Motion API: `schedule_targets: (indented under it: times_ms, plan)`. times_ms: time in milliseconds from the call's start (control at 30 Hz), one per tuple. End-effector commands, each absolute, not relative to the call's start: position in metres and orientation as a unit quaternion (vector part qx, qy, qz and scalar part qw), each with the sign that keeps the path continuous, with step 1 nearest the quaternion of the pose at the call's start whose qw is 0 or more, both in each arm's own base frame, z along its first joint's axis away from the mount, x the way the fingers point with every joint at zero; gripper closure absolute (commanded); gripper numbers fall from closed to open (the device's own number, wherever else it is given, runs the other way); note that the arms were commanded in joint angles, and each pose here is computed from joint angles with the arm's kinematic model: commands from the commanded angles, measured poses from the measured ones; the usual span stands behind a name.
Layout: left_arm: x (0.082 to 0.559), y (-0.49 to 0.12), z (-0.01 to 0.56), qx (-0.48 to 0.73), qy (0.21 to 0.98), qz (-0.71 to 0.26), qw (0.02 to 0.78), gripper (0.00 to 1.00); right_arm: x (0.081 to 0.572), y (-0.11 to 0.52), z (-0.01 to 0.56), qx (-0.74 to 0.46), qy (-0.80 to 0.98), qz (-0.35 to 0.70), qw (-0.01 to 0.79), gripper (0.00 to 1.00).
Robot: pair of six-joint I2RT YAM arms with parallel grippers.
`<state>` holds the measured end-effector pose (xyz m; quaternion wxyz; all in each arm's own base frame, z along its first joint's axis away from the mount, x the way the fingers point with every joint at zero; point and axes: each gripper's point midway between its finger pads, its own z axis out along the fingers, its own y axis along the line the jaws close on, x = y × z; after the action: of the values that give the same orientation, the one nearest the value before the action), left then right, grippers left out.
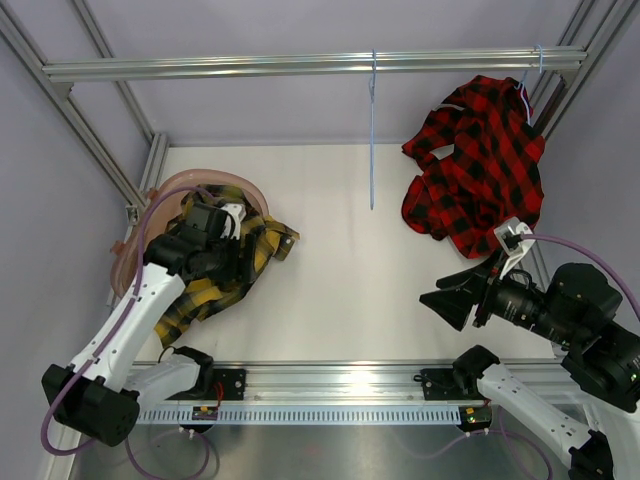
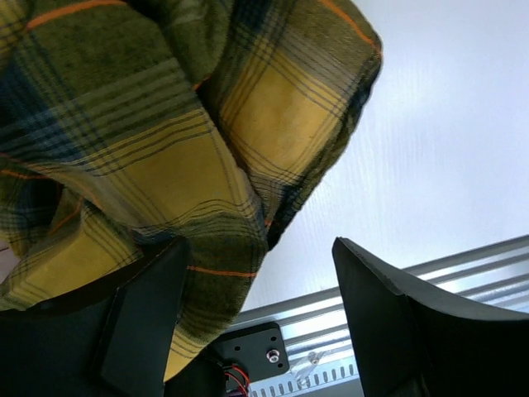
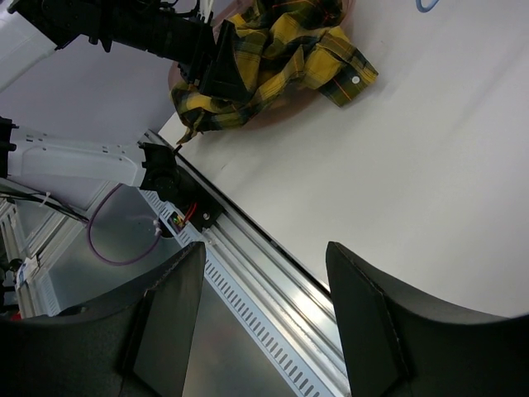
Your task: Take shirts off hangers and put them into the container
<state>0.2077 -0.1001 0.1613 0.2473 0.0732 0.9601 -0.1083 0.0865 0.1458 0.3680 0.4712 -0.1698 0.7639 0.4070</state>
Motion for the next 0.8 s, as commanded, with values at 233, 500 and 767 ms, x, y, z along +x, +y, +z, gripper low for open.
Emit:
schedule_targets:
  times_ms: [233, 500, 767]
  plan:
    - [0.240, -0.076, 0.175, -0.002, 0.940, -0.039, 0.339, 0.27, 0.086, 0.153, 0.372, -0.181, 0.748, 0.426, 0.476, 0.31]
    - [0.262, -0.068, 0.149, -0.023, 0.953, 0.016, 0.303, 0.24, 0.083, 0.149, 0.375, -0.181, 0.746, 0.423, 0.482, 0.31]
    - [0.295, -0.056, 0.165, -0.066, 0.942, 0.027, 0.328, 1.00, 0.081, 0.143, 0.371, -0.177, 0.750, 0.412, 0.486, 0.31]
